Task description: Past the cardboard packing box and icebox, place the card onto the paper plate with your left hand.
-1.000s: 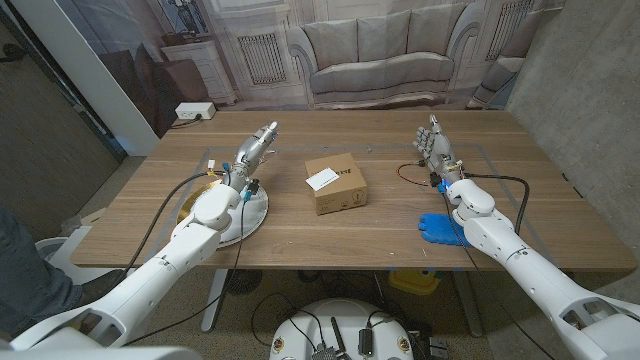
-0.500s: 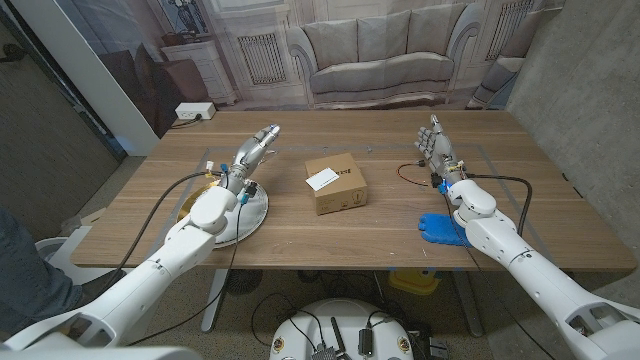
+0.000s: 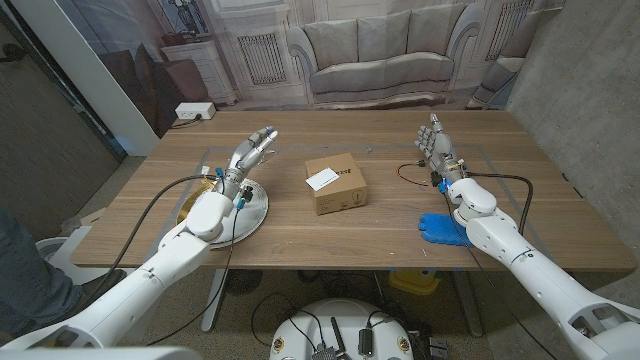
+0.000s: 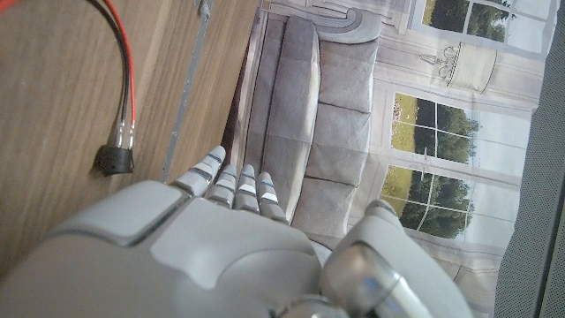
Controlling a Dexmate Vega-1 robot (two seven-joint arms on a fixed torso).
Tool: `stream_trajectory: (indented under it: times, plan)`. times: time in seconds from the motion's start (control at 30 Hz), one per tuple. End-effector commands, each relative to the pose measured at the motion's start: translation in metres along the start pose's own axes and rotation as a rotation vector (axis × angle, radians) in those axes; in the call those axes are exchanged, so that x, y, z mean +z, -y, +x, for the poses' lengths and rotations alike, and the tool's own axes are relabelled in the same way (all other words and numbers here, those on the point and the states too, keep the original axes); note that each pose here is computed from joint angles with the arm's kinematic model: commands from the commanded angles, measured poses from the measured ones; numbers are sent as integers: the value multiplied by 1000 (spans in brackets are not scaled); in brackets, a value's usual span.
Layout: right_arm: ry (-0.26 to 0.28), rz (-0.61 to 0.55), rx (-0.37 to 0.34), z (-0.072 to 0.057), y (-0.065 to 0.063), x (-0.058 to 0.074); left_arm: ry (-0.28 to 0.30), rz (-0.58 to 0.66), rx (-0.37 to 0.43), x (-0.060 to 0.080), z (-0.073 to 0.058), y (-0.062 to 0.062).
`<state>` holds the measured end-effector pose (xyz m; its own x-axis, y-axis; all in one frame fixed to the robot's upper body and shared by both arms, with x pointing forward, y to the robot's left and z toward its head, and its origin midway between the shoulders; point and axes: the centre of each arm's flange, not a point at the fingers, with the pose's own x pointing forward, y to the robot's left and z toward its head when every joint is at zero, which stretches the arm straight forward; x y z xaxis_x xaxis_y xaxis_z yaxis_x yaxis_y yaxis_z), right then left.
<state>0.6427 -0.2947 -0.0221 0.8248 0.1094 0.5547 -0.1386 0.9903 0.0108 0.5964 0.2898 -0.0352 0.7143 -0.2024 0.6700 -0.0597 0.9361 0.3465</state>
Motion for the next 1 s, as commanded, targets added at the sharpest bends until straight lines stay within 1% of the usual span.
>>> stream_trajectory:
  times: [0.03,0.3,0.47,0.6,1.0]
  plan:
    - [5,-18,-11,-2,-7,11,29,41,59,-2,-14,4]
    - [5,-22,-10,-2,-6,12,63,94,143,-1,-26,8]
    - [4,-19,-4,-1,-7,11,54,105,151,-3,-32,9]
    - [1,-15,-2,0,-9,9,52,129,157,-1,-36,9]
    - [2,-18,-8,-4,-8,10,57,175,177,3,-41,7]
